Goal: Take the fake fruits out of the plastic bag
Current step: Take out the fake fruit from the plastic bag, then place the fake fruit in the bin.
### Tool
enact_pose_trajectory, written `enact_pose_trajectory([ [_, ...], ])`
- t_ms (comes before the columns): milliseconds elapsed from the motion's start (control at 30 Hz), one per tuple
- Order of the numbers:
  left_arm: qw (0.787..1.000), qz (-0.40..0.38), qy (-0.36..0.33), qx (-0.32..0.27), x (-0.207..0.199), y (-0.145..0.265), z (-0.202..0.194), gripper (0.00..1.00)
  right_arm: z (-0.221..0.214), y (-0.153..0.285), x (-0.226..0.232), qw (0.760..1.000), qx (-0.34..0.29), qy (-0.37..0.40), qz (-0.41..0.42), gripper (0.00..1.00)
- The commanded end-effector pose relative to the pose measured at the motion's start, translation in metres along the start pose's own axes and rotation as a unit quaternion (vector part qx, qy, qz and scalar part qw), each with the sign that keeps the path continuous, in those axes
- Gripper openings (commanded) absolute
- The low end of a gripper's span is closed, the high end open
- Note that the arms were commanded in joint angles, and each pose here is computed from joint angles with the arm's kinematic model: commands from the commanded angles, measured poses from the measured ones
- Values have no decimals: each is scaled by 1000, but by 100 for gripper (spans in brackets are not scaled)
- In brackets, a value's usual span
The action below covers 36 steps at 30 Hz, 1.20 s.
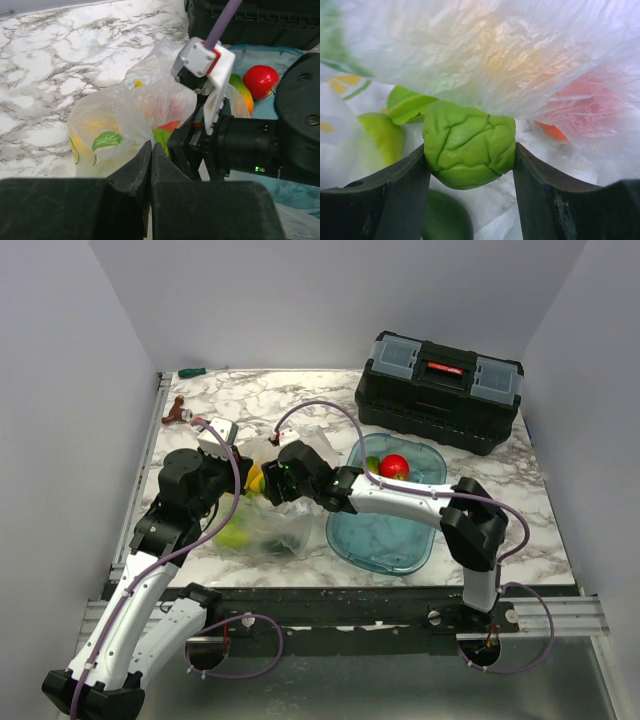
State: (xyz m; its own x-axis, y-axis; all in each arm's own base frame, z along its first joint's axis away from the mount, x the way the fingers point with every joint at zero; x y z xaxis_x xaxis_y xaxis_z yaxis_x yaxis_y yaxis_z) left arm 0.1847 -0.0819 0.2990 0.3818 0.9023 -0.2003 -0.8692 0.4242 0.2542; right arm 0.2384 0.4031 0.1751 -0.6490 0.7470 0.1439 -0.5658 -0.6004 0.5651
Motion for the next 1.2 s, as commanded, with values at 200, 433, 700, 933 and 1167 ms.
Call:
enact_pose_trajectory([
  [200,1000,-9,0,-8,-2,0,3,0,32,57,6,994,-83,-49,56,8],
  [433,1000,-9,2,-8,-3,0,4,0,34,103,-12,989,-128,-68,14,5],
  [700,1000,-9,3,-9,-3,0,4,0,25,151,-48,974,-194,-87,-82,4],
  [933,1000,-9,4,-11,-3,1,4,0,-8,170,-115,945,-169,-141,-241,3],
  [1167,1000,-10,4,-10,-3,1,4,0,-45,192,-197,889,-96,-198,-402,1],
])
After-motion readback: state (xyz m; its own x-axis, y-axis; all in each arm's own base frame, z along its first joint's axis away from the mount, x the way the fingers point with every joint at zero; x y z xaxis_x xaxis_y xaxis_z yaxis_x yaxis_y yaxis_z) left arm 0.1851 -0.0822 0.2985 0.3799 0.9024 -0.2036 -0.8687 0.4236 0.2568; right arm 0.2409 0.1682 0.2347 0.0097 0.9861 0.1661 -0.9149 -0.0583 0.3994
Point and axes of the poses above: each gripper's point midway between its finger pads, its own y axis back along the fingers, its own x axis along the line the jaws close on, z = x × y, the point moved 9 cm from there along y, back along the fingers, and after that the axes turned 3 degrees about y, right-handed, at the moved point
